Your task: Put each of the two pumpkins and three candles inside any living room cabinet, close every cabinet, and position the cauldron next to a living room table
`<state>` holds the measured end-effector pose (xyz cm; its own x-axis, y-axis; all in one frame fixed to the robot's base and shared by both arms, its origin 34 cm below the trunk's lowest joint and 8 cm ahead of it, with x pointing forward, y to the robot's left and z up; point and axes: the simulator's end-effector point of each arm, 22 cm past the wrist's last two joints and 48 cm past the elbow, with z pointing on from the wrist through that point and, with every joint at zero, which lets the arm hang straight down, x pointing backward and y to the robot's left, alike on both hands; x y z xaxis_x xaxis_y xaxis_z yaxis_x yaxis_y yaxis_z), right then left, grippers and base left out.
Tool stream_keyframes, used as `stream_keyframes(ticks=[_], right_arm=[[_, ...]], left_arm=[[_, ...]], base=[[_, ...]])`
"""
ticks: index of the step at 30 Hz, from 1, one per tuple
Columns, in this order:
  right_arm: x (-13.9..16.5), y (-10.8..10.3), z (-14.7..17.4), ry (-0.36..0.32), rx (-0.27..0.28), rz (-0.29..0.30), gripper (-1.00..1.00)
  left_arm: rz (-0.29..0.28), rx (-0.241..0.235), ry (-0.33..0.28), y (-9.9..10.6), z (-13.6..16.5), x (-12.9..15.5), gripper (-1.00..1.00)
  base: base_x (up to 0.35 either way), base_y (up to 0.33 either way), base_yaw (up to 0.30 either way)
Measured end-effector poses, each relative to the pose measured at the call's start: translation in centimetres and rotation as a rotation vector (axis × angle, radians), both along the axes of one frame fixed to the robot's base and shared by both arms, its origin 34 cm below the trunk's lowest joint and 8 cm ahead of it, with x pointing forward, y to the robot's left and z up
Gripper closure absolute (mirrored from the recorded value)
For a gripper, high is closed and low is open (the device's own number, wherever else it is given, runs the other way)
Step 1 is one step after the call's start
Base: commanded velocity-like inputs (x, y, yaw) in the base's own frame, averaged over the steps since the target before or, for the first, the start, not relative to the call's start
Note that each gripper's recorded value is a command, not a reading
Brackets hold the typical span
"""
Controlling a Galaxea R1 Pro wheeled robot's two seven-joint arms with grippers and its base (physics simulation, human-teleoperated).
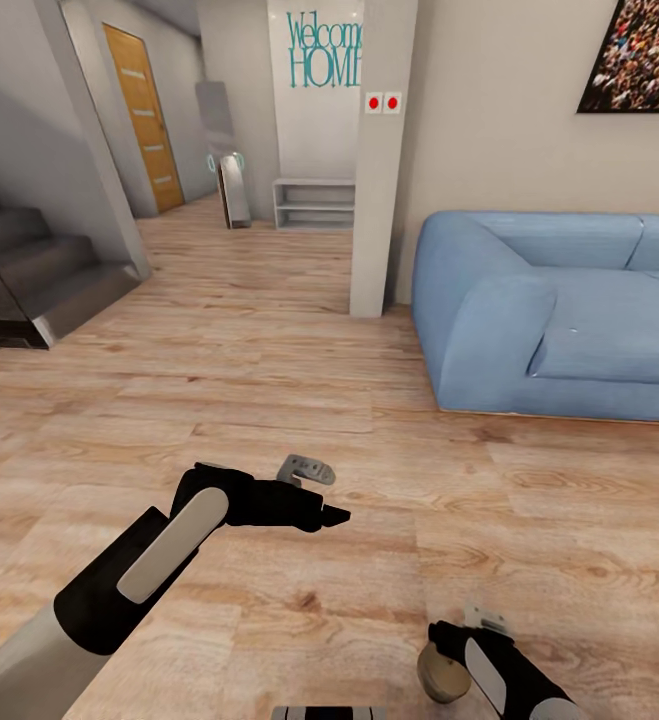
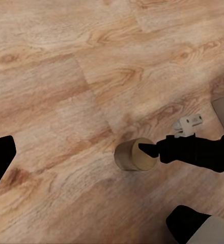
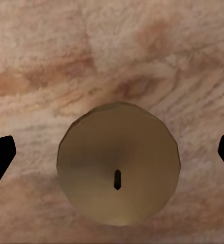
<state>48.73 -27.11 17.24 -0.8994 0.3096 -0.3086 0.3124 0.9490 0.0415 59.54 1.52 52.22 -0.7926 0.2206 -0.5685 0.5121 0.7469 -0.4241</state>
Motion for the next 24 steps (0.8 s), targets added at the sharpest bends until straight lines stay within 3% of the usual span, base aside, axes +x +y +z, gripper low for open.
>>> stream_keyframes(ticks=[24], right_arm=[[1.1,0.2,-0.7,0.008,0.002,0.001,-1.0]], left_arm=[[0.0,0.0,0.037,0.0,-2.0,0.0,-1.0]], base=[[0.0,0.0,0.0]])
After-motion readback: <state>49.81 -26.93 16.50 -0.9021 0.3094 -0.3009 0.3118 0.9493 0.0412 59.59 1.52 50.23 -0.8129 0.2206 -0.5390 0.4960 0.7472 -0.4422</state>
